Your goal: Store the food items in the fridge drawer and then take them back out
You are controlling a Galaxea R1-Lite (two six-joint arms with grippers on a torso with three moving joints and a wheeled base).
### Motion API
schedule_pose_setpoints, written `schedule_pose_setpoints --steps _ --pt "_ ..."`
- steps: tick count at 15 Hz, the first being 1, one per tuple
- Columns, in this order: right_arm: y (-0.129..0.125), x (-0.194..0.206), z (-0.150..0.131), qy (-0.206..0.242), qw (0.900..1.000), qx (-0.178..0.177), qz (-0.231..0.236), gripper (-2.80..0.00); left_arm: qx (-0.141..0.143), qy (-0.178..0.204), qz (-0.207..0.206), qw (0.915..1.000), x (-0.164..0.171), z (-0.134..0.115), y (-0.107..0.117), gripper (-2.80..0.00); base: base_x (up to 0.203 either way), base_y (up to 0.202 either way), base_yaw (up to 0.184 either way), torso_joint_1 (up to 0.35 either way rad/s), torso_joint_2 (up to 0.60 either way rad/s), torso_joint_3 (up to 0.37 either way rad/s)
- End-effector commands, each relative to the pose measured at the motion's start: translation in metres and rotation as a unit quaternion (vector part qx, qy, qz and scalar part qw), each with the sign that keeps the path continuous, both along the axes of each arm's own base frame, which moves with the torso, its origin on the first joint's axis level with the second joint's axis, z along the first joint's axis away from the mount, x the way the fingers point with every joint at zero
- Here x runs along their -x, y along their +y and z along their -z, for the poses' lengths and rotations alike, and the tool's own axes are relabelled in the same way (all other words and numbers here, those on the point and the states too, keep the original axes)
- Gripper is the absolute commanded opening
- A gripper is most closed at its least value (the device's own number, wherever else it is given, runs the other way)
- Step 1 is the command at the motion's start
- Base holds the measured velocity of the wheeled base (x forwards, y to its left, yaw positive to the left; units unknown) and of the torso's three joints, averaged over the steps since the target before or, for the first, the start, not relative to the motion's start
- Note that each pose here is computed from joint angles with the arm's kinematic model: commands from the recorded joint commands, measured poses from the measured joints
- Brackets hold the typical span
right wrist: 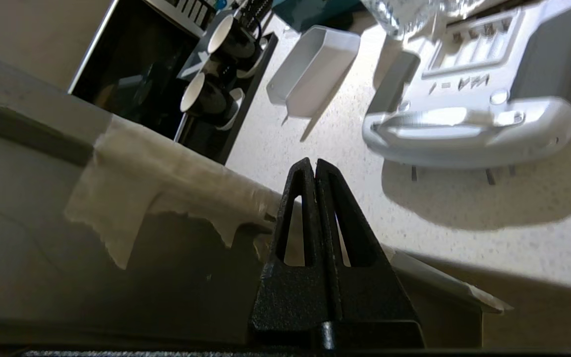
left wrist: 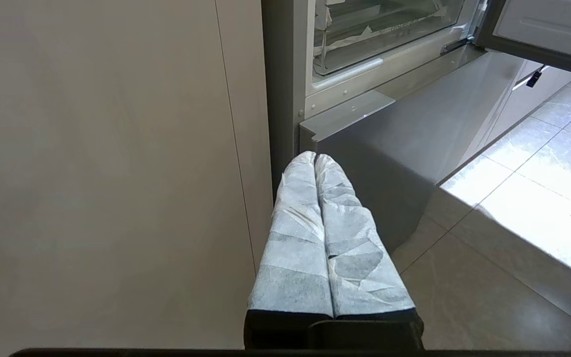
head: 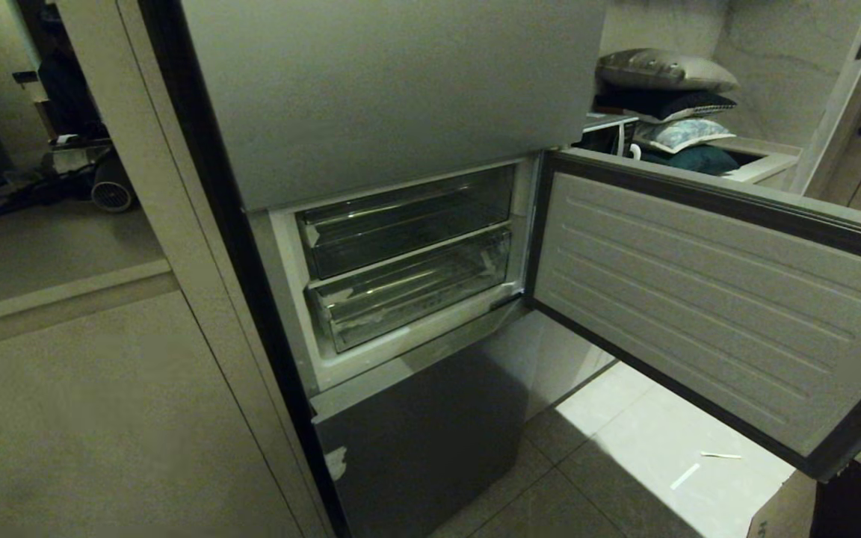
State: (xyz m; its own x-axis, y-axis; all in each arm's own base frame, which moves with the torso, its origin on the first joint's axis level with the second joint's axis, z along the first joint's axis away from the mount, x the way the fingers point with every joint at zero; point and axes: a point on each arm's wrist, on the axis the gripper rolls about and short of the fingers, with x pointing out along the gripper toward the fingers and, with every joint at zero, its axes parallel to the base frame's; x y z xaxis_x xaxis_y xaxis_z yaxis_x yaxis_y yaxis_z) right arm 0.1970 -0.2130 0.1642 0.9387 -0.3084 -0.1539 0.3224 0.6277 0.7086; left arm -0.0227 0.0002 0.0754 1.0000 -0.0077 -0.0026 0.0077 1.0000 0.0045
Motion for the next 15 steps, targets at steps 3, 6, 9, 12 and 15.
schedule_pose_setpoints --steps 3,6,9,12,15 --pt "0.027 0.020 -0.005 -0.006 1.000 0.002 -0.018 -2.80 0.000 0.000 0.000 1.0000 0.000 0.000 0.000 -2.80 0.000 0.000 0.000 0.000 0.00 0.000" --pt "0.040 0.031 -0.005 -0.009 0.999 0.001 -0.038 -2.80 0.000 0.000 0.000 1.0000 0.000 0.000 0.000 -2.80 0.000 0.000 0.000 0.000 0.00 0.000" --pt "0.057 0.044 -0.003 -0.009 0.999 -0.001 -0.048 -2.80 0.000 0.000 0.000 1.0000 0.000 0.000 0.000 -2.80 0.000 0.000 0.000 0.000 0.00 0.000" --pt "0.070 0.055 -0.002 -0.012 0.998 0.001 -0.059 -2.80 0.000 -0.001 0.000 1.0000 0.000 0.000 0.000 -2.80 0.000 0.000 0.000 0.000 0.00 0.000" --pt "0.084 0.066 -0.003 -0.020 0.997 0.006 -0.075 -2.80 0.000 0.000 0.000 1.0000 0.000 0.000 0.000 -2.80 0.000 0.000 0.000 0.000 0.00 0.000"
